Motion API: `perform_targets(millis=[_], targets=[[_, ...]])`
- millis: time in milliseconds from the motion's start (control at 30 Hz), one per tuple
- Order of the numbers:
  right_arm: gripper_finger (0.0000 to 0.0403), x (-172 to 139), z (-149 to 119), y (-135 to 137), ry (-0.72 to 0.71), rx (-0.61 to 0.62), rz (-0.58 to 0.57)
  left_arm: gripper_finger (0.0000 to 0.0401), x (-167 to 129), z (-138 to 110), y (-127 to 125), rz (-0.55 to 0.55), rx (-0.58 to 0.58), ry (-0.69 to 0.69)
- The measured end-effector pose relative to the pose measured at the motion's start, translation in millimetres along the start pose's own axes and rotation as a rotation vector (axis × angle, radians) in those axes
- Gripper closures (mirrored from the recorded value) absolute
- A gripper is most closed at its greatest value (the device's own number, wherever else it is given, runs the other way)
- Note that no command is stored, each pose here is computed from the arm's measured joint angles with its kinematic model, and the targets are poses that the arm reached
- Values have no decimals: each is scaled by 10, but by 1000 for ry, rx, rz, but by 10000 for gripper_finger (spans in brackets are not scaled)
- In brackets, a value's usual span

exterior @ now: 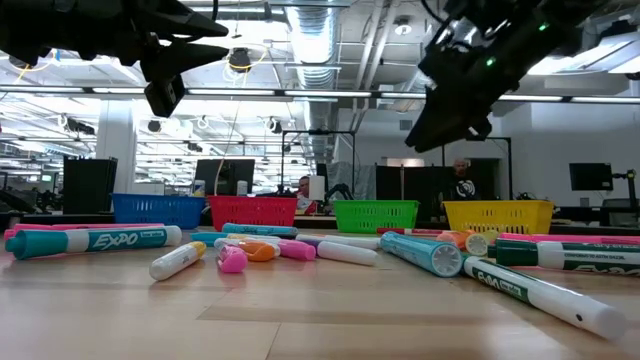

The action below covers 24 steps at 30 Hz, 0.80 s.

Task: Pick & Place Markers
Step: Put the right large pink highlighter pen into the blue bin

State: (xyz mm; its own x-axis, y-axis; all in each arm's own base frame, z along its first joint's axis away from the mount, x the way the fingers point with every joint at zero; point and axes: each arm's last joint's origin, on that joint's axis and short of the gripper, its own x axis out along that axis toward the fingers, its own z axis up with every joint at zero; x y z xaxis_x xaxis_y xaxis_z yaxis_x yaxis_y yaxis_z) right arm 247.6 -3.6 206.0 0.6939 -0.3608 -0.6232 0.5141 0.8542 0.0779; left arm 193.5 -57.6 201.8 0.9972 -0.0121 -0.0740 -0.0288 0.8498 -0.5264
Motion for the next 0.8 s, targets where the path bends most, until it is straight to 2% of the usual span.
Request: perform_targets(millis=[233, 433, 633, 800], targets=[[251, -129, -155, 258, 44, 67, 92, 304, -3, -6, -9, -5, -2, 4], [251, -236, -306, 412, 130, 57, 173, 304, -21, -38, -57, -33, 0, 21], [251, -395, -539, 539, 238, 8, 183, 304, -44, -76, -115, -62, 4, 39], [251, -505, -689, 589, 305, -18, 171, 304, -54, -82, -127, -31, -4, 18]])
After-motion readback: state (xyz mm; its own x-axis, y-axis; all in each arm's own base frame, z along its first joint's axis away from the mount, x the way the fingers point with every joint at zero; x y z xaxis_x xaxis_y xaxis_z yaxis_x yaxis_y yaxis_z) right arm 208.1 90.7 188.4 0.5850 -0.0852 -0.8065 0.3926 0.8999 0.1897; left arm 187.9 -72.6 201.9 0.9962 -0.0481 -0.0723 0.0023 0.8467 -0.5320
